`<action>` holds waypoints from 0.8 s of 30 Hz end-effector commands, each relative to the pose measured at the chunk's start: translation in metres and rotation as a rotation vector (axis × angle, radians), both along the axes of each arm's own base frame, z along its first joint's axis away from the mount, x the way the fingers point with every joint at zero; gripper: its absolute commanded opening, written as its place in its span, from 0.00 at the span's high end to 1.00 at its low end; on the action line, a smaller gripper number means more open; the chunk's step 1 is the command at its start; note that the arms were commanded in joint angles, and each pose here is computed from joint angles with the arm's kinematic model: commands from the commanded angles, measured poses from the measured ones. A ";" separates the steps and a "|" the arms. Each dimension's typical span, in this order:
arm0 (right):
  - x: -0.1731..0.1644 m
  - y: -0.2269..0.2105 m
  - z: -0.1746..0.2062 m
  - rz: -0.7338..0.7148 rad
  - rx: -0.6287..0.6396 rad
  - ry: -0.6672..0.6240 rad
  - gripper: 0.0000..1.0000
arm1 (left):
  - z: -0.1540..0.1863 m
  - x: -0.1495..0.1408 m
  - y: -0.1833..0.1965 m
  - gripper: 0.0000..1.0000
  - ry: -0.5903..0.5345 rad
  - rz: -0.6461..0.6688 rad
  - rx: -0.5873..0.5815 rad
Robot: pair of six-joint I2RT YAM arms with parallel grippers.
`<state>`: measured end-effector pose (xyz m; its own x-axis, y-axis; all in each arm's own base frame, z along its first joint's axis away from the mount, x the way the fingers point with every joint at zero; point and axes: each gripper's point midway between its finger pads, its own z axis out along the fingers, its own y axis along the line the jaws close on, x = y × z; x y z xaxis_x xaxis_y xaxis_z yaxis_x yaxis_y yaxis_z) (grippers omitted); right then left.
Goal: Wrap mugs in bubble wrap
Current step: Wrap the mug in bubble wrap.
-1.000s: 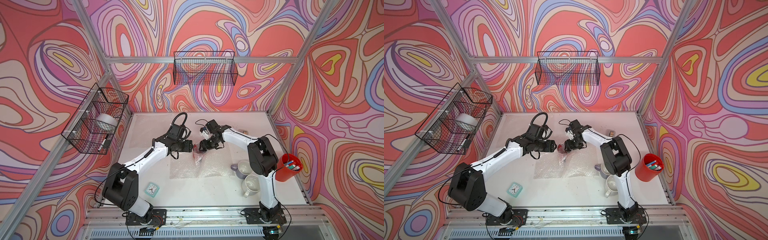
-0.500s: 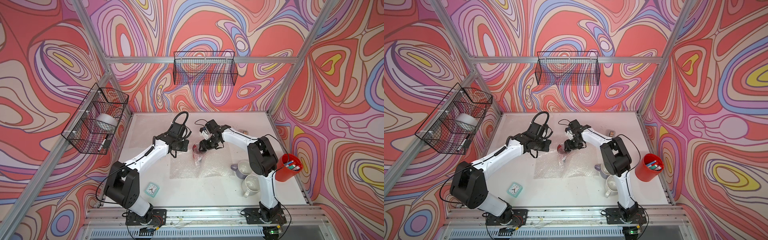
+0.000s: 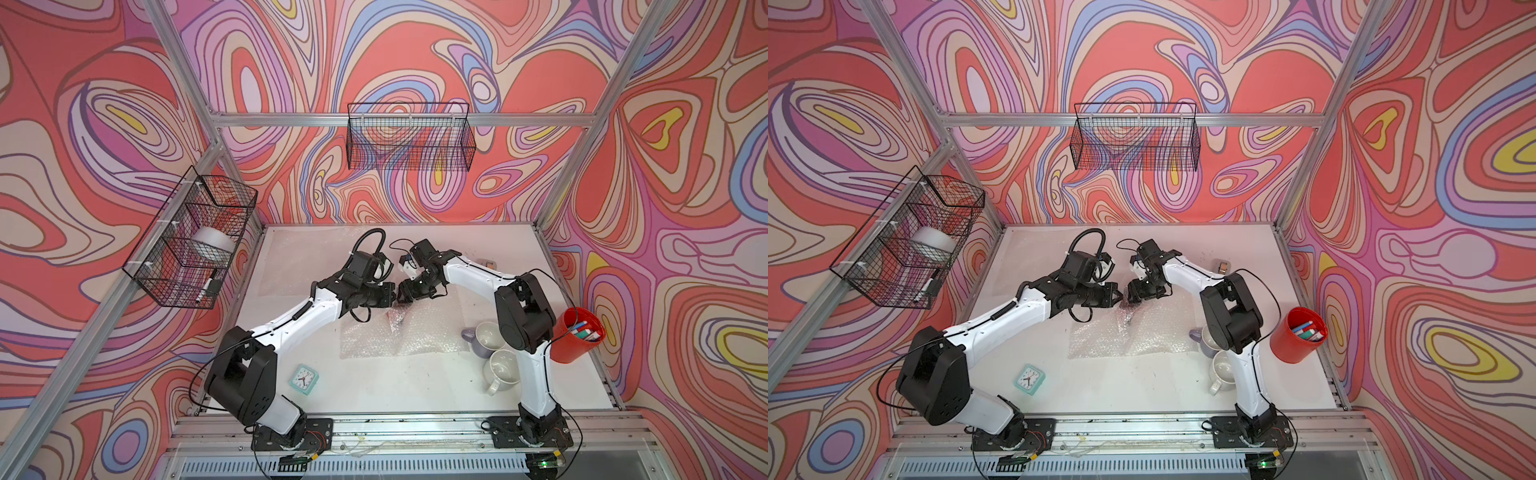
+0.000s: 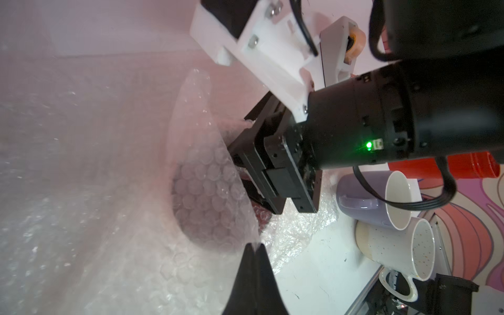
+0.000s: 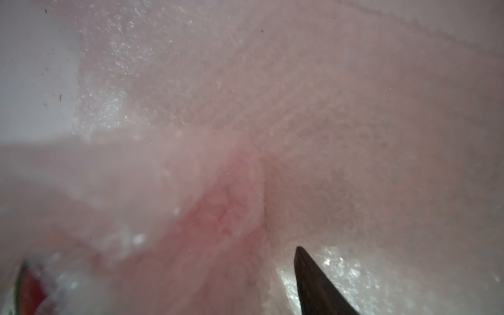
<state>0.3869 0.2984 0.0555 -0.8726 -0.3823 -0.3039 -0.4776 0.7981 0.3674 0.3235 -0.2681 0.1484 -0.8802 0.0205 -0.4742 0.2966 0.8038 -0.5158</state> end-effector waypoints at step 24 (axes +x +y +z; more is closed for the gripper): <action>0.005 0.002 0.056 -0.049 0.115 -0.034 0.12 | -0.048 -0.001 -0.024 1.00 0.106 -0.004 -0.028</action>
